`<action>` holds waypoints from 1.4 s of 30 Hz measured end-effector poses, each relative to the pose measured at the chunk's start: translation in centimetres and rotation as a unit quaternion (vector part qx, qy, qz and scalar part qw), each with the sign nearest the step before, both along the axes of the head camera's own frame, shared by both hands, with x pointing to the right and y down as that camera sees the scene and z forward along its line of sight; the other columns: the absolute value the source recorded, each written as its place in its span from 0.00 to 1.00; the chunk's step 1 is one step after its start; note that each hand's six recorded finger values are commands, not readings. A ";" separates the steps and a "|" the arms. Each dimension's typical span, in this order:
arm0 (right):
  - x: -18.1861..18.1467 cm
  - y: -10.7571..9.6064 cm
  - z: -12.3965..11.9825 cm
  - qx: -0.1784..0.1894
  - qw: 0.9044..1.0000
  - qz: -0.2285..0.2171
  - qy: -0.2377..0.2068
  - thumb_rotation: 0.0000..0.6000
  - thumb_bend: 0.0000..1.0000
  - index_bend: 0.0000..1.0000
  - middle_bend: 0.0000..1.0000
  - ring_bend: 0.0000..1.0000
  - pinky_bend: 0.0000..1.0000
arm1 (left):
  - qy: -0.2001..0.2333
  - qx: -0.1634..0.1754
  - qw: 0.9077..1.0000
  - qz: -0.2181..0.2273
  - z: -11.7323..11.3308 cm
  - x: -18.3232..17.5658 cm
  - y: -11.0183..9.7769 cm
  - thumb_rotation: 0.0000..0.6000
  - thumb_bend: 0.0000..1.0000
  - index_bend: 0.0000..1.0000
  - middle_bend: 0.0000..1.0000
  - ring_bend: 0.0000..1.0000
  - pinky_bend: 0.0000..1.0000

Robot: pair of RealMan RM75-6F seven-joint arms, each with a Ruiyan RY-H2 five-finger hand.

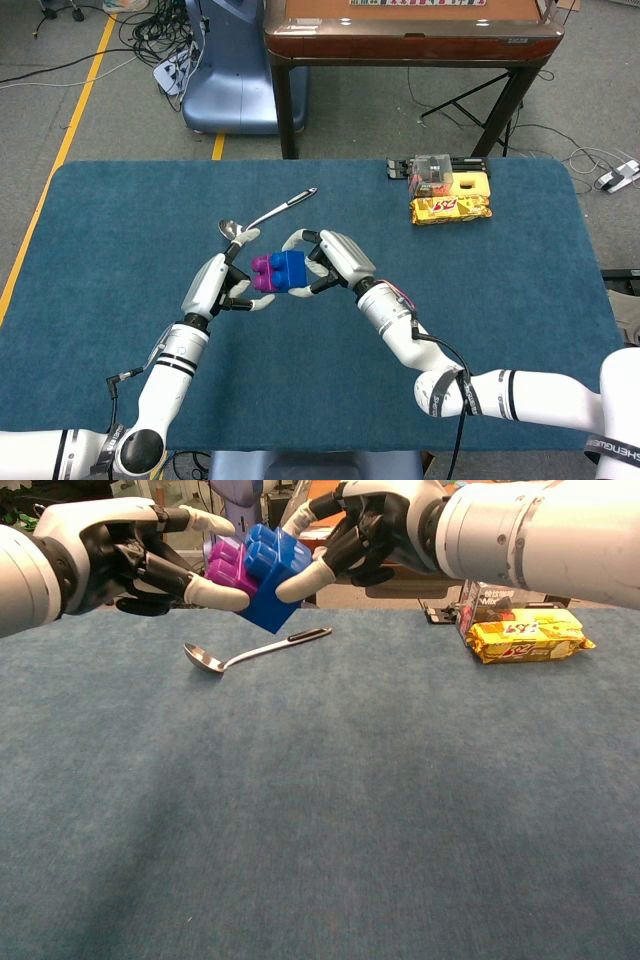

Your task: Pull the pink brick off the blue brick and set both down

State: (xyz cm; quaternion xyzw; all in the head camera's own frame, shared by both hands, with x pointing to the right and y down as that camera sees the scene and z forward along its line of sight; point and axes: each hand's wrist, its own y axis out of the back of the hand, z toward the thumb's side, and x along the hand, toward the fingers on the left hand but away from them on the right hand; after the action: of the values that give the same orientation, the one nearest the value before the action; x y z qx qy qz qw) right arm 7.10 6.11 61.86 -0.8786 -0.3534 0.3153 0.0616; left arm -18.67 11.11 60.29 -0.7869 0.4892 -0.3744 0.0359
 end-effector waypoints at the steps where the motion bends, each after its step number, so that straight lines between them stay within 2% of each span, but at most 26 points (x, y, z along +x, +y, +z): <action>1: 0.0 0.0 0.0 0.000 1.000 0.000 0.000 1.00 0.25 0.68 1.00 1.00 1.00 | 0.000 0.000 1.000 -0.001 0.0 0.0 0.0 1.00 0.00 0.19 1.00 1.00 1.00; 19: 0.0 0.1 -0.1 -0.002 1.000 -0.001 -0.005 1.00 0.25 0.68 1.00 1.00 1.00 | -0.009 0.010 1.000 -0.008 0.0 0.3 0.0 1.00 0.00 0.39 1.00 1.00 1.00; 42: 0.1 0.2 -0.1 -0.002 1.000 -0.002 -0.009 1.00 0.25 0.68 1.00 1.00 1.00 | 0.002 0.006 1.000 -0.005 -0.2 0.6 0.0 1.00 0.00 0.58 1.00 1.00 1.00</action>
State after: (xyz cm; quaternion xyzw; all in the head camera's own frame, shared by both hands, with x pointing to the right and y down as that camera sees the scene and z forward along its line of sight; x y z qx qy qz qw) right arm 7.15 6.29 61.77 -0.8824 -0.3514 0.3077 0.0567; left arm -18.07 11.09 60.10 -0.7849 0.4958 -0.3697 0.0377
